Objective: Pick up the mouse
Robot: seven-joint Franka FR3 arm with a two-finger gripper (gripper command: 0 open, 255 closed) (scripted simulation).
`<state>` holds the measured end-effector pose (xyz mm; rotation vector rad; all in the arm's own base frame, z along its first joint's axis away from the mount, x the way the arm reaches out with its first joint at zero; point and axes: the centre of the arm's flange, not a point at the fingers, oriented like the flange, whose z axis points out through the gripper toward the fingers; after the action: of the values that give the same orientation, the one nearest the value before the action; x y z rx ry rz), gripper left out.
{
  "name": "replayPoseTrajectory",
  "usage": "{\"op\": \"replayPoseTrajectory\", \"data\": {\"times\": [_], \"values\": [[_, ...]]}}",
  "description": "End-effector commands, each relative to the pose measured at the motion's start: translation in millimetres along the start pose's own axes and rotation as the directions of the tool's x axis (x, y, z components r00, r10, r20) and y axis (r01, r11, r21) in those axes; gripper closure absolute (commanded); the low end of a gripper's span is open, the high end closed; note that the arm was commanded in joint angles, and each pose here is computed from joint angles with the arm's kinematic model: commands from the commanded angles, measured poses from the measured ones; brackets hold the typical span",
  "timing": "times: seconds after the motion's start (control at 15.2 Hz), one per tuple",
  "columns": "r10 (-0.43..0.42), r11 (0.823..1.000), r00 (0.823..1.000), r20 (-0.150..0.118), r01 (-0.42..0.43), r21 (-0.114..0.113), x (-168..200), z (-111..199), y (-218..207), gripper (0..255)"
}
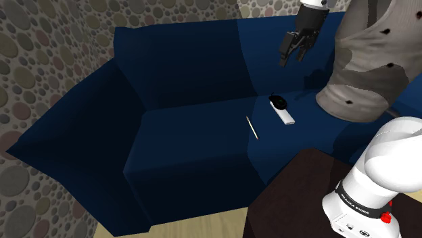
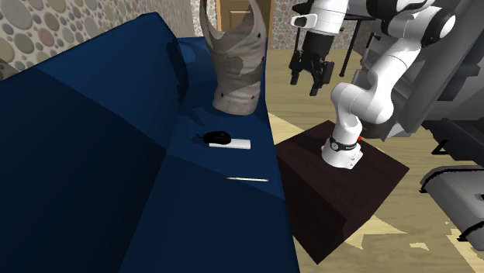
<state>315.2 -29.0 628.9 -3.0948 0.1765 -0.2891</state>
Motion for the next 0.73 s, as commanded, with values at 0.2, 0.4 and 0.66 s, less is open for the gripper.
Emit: {"op": "replayPoseTrajectory", "data": {"times": [0.2, 0.4, 0.66], "values": [[0.000, 1.000, 1.000, 0.023, 0.000, -0.004, 23, 25, 24, 0], [0.001, 1.000, 0.999, 0.047, 0.000, -0.009, 45, 50, 47, 0], [0.001, 1.000, 0.997, 0.078, 0.000, -0.015, 73, 85, 79, 0]]}}
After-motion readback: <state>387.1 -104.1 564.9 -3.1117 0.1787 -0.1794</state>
